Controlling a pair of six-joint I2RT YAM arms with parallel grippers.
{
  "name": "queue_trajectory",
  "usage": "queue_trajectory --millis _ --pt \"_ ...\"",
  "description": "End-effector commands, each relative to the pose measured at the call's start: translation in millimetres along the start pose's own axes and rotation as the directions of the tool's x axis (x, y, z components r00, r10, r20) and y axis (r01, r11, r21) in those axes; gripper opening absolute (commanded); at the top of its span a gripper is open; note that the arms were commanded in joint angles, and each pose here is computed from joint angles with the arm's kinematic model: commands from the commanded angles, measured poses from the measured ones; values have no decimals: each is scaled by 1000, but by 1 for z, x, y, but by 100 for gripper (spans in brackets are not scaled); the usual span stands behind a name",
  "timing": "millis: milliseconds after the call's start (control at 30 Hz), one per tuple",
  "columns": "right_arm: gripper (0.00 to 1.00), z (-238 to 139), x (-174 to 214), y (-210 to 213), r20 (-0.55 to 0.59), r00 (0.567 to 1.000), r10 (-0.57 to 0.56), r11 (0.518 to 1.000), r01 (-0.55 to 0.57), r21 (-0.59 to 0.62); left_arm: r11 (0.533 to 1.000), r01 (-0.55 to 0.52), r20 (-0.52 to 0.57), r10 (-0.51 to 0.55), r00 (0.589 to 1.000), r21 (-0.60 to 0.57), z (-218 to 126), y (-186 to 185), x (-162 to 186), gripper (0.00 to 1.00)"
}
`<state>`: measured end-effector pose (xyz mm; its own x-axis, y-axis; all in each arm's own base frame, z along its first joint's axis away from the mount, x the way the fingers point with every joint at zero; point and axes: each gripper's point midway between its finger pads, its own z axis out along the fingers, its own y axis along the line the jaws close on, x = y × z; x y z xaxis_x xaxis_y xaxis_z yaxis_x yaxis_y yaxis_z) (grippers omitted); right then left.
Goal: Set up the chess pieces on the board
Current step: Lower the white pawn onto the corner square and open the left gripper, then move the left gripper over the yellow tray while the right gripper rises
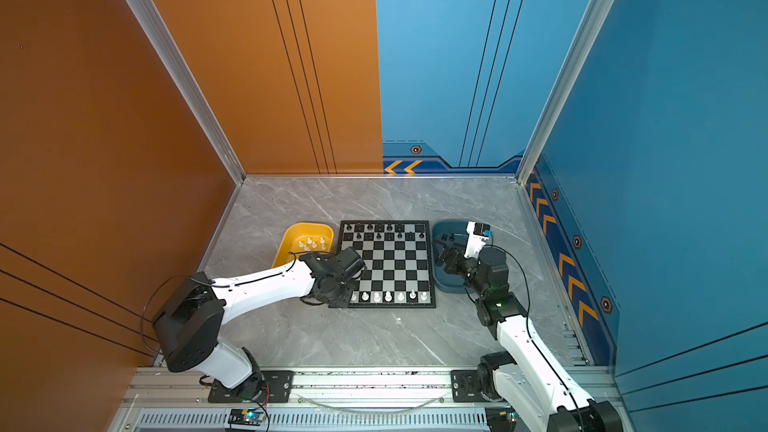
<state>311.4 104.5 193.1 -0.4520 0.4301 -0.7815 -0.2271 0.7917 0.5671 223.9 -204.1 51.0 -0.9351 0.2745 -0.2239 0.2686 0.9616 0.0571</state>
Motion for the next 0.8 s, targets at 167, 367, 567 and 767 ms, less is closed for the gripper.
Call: queue_trajectory --millis 167,367,567,767 --pt "84 -4 -1 5 13 1000 7 1000 -7 -21 1000 -2 1 2 1000 14 -9 -1 7 29" --pt "85 -5 -3 2 7 1000 3 1000 -3 7 1000 5 83 -5 997 1 -35 11 -3 33" --pt "84 -3 -6 -7 -8 1000 -6 997 7 76 999 48 187 -47 981 0 -63 35 -23 38" --pt "80 4 -8 -33 -86 996 -15 968 37 249 993 119 300 -108 948 -19 -86 68 -64 40"
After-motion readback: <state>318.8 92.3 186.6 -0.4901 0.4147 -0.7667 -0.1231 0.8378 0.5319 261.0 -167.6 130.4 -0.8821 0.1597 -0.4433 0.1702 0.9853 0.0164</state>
